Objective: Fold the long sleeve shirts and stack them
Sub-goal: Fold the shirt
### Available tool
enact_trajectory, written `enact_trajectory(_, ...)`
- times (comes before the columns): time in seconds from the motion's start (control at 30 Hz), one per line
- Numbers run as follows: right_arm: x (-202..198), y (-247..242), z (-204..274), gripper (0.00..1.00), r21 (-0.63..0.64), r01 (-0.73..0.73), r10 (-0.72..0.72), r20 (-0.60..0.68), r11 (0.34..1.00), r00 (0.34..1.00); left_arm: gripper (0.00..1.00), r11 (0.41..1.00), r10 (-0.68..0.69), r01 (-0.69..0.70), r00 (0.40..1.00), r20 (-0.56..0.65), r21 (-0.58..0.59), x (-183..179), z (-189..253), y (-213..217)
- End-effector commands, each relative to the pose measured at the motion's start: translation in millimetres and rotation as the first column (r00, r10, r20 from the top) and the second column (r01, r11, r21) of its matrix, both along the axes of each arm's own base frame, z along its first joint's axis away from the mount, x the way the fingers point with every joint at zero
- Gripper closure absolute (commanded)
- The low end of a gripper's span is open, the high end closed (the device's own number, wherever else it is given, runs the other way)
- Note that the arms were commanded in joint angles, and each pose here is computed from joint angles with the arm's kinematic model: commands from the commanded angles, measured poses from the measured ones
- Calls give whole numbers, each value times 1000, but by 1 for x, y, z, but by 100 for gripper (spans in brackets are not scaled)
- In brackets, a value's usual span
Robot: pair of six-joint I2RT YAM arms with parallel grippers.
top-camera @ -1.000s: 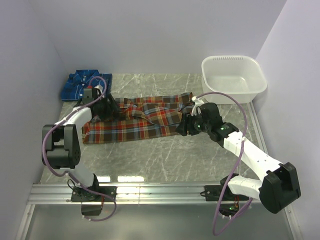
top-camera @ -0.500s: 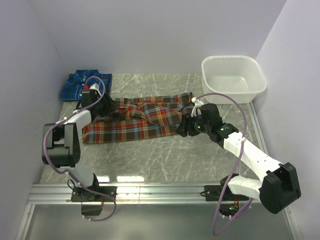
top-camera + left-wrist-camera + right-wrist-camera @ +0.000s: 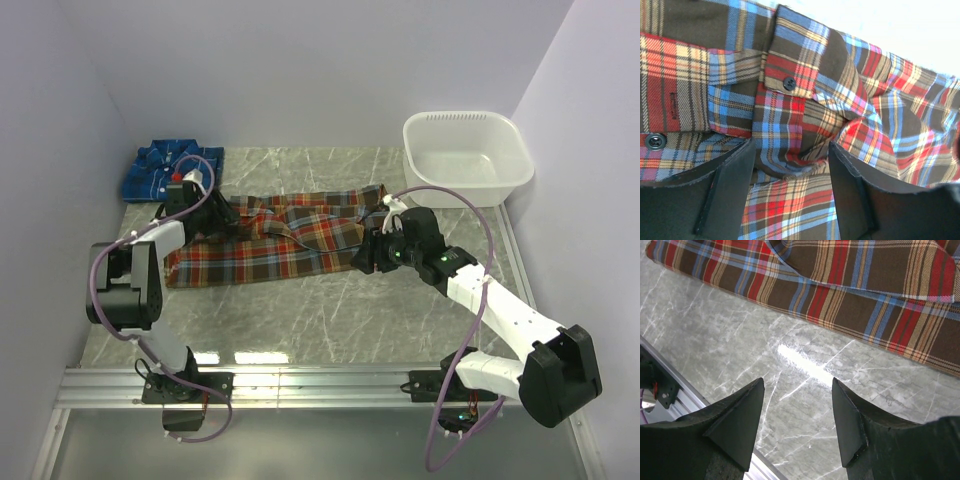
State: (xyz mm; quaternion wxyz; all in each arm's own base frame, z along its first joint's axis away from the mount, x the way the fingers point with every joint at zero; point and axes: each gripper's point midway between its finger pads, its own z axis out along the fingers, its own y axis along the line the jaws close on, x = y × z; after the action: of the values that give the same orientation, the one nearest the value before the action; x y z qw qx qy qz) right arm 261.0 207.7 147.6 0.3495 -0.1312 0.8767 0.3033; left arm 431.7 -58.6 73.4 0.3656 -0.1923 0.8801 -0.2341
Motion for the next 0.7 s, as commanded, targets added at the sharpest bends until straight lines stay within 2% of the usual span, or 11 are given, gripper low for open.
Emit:
enact_trajectory(0.0,2,3,9,36,25,-17,15,53,1000,998,34,990,-111,100,986,120,99,4,32,-5)
enact_trajectory(0.13,0,3,9,37,32,-25,24,55,999,998,33,966,-204,188,976,78,175,1,27,-6)
enact_trajectory(0.33,-2,2,7,37,23,-38,37,66,999,997,32,921,-311,270,944,113,280,-1,29,-3)
enact_trajectory(0.37,-2,2,6,37,20,-40,38,65,999,997,31,904,-353,306,928,117,298,0,30,-14)
enact_trajectory(0.6,-4,0,7,37,17,-38,37,73,999,997,32,857,-444,401,893,70,324,1,21,-24)
enact_trajectory(0.67,-3,0,7,37,18,-37,36,72,999,997,36,847,-450,411,892,44,336,0,15,-24)
